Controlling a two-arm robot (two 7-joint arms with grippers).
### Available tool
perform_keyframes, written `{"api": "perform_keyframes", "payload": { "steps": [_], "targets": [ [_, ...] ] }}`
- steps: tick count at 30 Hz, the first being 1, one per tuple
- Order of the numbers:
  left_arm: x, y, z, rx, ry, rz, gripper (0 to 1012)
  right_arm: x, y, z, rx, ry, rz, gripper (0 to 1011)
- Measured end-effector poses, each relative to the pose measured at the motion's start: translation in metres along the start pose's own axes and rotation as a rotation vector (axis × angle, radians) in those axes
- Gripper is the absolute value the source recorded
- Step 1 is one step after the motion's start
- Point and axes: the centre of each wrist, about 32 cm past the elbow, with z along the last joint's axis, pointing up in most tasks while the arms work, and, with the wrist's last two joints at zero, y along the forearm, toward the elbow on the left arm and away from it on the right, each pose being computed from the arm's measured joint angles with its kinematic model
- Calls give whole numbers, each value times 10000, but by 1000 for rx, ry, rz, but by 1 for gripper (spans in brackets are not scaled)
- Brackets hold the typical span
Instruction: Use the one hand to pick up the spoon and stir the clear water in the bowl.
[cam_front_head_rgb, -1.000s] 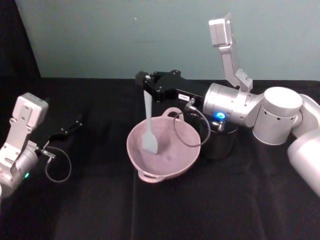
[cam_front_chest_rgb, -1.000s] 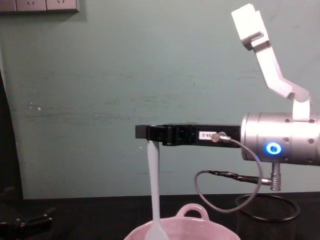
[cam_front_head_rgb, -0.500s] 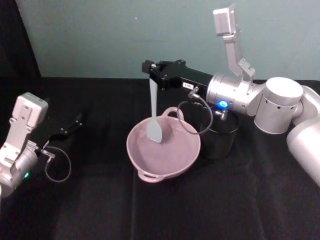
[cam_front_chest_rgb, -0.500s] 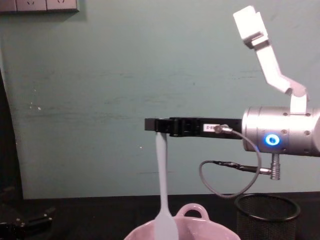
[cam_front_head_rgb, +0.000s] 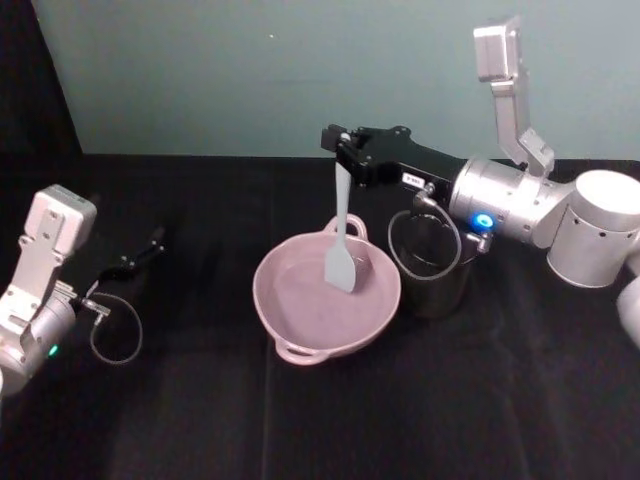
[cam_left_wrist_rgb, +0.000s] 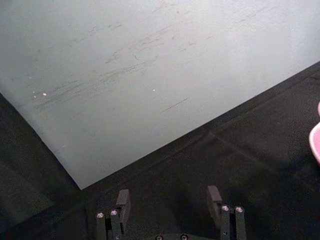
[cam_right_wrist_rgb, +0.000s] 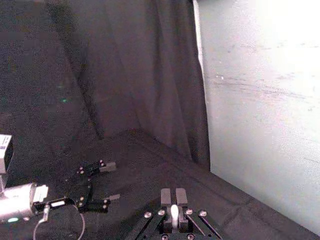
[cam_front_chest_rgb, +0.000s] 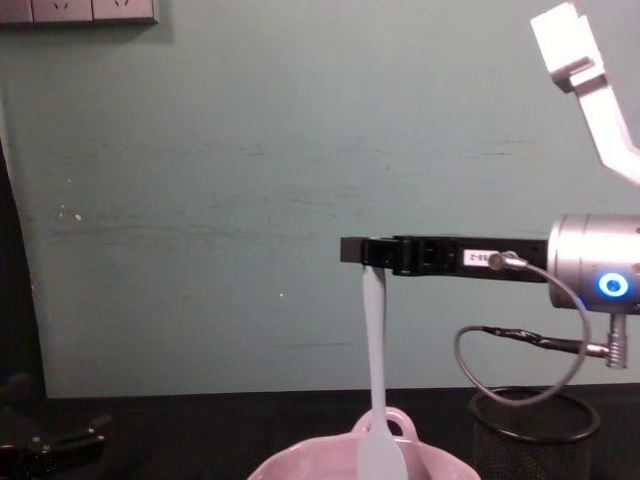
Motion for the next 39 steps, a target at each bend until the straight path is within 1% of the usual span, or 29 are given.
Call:
{"api": "perform_keyframes", "payload": {
  "steps": [3,10,14,20,25,26,32,33,39],
  "targets": [
    [0,0,0,0,0,0,1011,-43,-62,-16,0,1,-3,64],
    [0,0,0,0,0,0,1011,-138,-105,-51,7,7,8,64],
    [0,0,0,0,0,0,1011,-208,-77,-75,7,10,26,64],
    [0,0,0,0,0,0,1011,-255,20,-83,1,8,54,64],
    [0,0,0,0,0,0,1011,-229,170,-64,2,3,81,64],
    [0,0,0,0,0,0,1011,-229,170,-64,2,3,81,64],
    [0,0,0,0,0,0,1011,-142,304,-45,10,9,89,64],
    [0,0,0,0,0,0,1011,-114,330,-40,10,11,88,64],
    [0,0,0,0,0,0,1011,-11,373,-10,13,11,72,64]
  ]
}}
